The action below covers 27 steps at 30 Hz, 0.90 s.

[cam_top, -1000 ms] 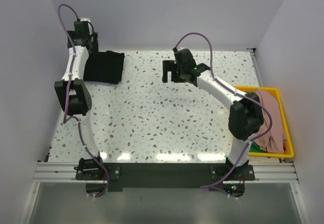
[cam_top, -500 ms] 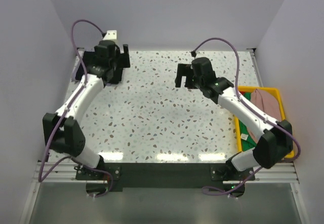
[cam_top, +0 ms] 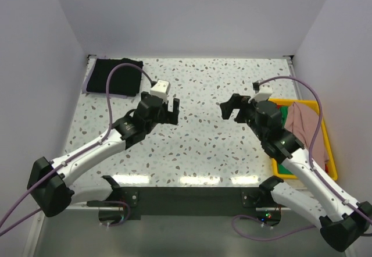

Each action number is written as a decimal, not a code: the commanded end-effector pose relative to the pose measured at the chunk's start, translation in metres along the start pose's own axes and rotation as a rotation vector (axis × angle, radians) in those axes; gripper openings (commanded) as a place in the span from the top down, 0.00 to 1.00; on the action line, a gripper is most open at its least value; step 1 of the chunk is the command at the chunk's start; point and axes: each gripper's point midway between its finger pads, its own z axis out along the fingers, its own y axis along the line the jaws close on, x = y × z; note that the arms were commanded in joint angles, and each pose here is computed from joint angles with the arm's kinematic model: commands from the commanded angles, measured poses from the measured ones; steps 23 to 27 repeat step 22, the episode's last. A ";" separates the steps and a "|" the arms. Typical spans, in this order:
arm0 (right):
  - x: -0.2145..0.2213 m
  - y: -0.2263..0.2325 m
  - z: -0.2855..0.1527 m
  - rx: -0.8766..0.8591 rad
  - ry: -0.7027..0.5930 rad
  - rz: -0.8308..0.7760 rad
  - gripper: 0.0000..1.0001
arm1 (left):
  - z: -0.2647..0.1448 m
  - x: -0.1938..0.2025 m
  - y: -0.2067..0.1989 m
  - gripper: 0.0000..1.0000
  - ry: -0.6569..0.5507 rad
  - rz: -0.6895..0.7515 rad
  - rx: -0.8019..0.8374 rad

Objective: Fold and stack the t-shirts
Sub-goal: Reset both grippers

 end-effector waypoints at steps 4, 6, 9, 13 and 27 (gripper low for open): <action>-0.010 0.002 0.003 -0.010 -0.053 -0.042 0.01 | -0.011 -0.033 -0.013 0.00 -0.117 -0.080 0.054; -0.011 -0.003 0.006 0.016 -0.052 -0.070 0.01 | -0.012 -0.037 -0.016 0.00 -0.116 -0.069 0.068; -0.010 -0.018 0.009 0.116 -0.058 -0.029 0.01 | -0.015 -0.042 -0.022 0.00 -0.106 -0.061 0.098; 0.011 -0.041 0.022 0.278 0.055 -0.044 0.02 | -0.026 -0.048 -0.031 0.00 -0.102 -0.050 0.160; 0.028 -0.043 0.041 0.266 0.049 -0.052 0.01 | -0.041 -0.049 -0.034 0.00 -0.088 -0.002 0.209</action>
